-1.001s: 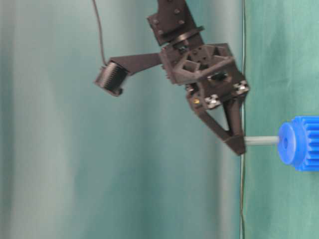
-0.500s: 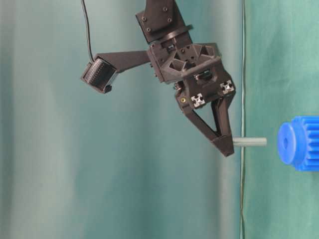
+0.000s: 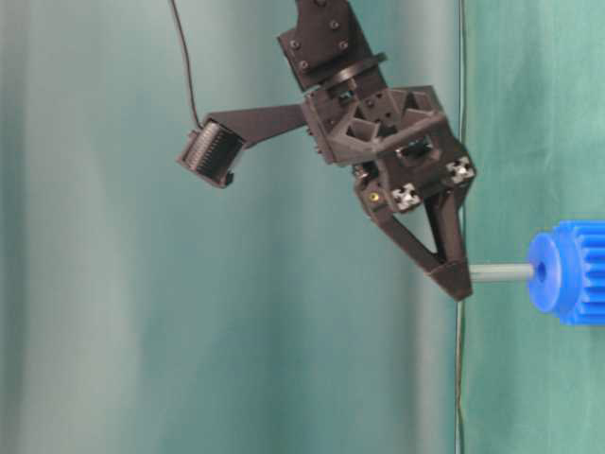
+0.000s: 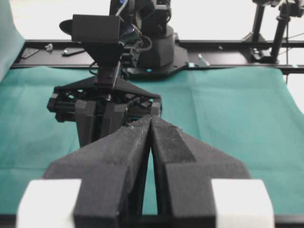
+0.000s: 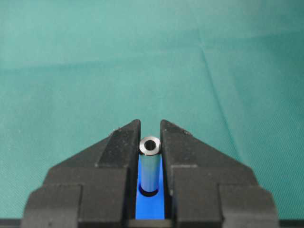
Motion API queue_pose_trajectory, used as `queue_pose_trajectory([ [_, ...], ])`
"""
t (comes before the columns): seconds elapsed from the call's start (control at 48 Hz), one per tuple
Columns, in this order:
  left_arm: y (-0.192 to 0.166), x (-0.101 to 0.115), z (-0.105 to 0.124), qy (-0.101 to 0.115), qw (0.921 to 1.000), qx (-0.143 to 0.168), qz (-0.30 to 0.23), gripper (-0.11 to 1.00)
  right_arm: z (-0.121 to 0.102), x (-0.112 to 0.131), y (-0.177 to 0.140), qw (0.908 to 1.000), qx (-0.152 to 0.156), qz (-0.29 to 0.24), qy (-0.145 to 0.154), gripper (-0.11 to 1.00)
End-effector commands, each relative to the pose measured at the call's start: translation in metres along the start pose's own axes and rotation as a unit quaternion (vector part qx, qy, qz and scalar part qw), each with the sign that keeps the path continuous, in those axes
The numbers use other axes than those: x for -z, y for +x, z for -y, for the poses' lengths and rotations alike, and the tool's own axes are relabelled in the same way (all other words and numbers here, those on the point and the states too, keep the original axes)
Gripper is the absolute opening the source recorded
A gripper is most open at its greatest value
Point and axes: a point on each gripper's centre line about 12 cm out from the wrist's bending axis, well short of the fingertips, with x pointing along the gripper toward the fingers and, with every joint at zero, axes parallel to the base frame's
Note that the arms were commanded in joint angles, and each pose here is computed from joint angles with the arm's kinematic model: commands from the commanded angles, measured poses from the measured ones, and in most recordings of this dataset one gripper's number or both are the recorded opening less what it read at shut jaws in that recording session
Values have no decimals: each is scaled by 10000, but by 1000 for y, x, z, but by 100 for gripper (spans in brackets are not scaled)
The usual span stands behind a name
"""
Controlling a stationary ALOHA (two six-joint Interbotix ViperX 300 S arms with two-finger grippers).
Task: Insert the shaft placed at a random location into the center hole of the small gear at another random location.
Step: 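Lower the shaft into the gear hole with the right gripper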
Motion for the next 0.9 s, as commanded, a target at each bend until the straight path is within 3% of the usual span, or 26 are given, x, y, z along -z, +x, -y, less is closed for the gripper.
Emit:
queue_pose_trajectory([
  [0.0, 2, -8, 0, 8, 9999, -7, 107, 0, -1, -13, 2, 9997, -7, 237, 20, 13],
  [0.876, 2, -7, -6, 16, 9999, -145, 60, 0, -1, 16, 15, 9999, 38, -17, 135, 13],
])
